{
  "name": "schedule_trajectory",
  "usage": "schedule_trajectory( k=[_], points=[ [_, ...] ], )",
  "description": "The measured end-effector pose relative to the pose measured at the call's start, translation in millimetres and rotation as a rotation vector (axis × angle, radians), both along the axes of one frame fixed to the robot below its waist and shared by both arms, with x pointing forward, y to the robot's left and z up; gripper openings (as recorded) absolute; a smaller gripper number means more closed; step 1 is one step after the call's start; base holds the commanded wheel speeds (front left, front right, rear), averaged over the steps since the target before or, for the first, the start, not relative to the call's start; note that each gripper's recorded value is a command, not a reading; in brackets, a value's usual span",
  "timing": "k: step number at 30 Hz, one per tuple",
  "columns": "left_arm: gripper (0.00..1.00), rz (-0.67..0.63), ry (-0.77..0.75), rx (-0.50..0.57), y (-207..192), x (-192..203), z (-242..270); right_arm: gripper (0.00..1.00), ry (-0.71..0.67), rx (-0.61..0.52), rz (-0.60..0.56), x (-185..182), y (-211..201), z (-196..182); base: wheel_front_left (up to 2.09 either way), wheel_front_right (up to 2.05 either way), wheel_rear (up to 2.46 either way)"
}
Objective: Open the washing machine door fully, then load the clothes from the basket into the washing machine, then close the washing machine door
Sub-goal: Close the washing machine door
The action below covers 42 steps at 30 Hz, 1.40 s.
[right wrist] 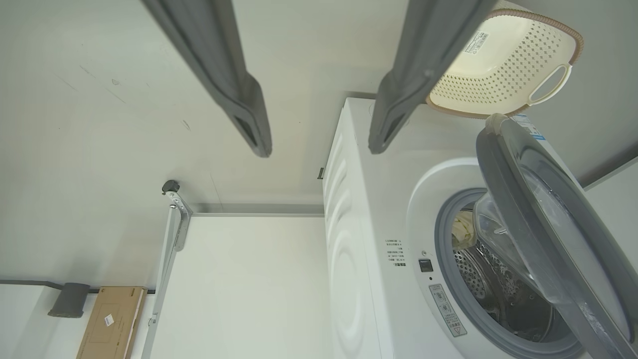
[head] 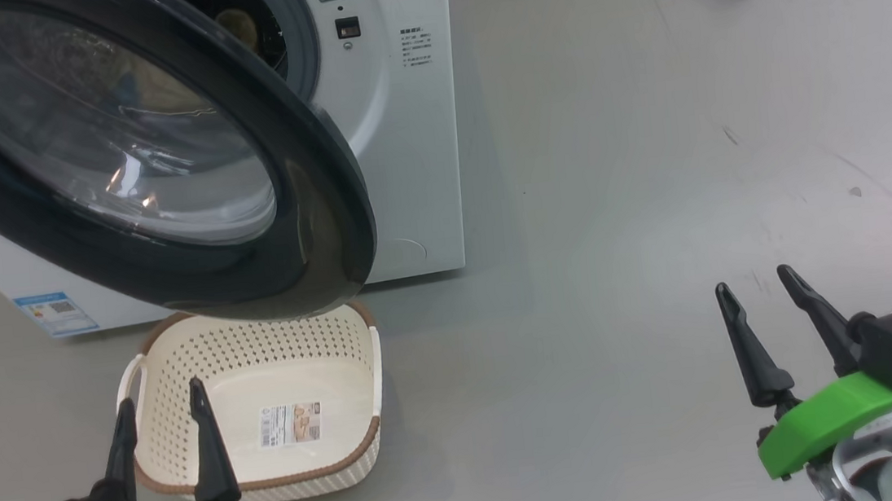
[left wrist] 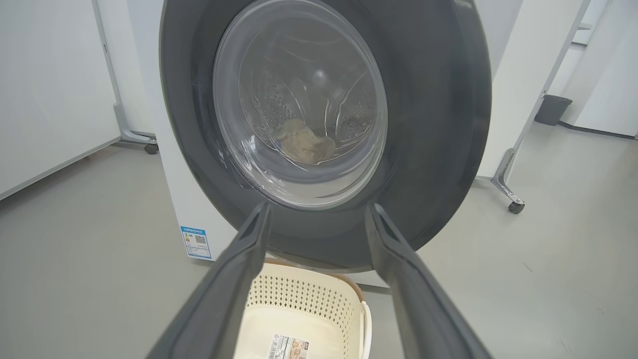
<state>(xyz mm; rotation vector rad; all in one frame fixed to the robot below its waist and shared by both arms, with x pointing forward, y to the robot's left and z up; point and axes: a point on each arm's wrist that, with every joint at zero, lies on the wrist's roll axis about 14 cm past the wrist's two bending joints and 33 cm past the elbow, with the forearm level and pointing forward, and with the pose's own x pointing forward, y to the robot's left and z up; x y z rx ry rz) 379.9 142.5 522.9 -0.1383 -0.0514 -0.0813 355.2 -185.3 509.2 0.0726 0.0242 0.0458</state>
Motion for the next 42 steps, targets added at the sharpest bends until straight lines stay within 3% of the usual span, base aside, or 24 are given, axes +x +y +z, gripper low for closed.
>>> schedule_trajectory(
  k=[33, 34, 36, 37, 42],
  points=[
    [1.0, 0.0, 0.014, 0.002, 1, -4, -3, 1.0, 0.012, 0.001, 0.012, 0, 4, -3, 0.0, 0.0, 0.0],
    [1.0, 0.0, 0.016, 0.002, 1, -4, -3, 0.87, 0.013, 0.001, 0.013, 0, 4, -3, 0.0, 0.0, 0.0],
    [1.0, 0.0, 0.017, 0.003, 1, -4, -4, 0.33, 0.015, 0.002, 0.015, 1, 5, -4, 0.0, 0.0, 0.0],
    [1.0, 0.0, 0.018, 0.003, 1, -4, -4, 0.0, 0.016, 0.003, 0.017, 2, 6, -4, 0.0, 0.0, 0.0],
    [1.0, 0.009, 0.02, 0.006, 5, -5, -5, 0.0, 0.025, 0.004, 0.037, 6, 12, -7, 0.0, 0.0, 0.0]
  ],
)
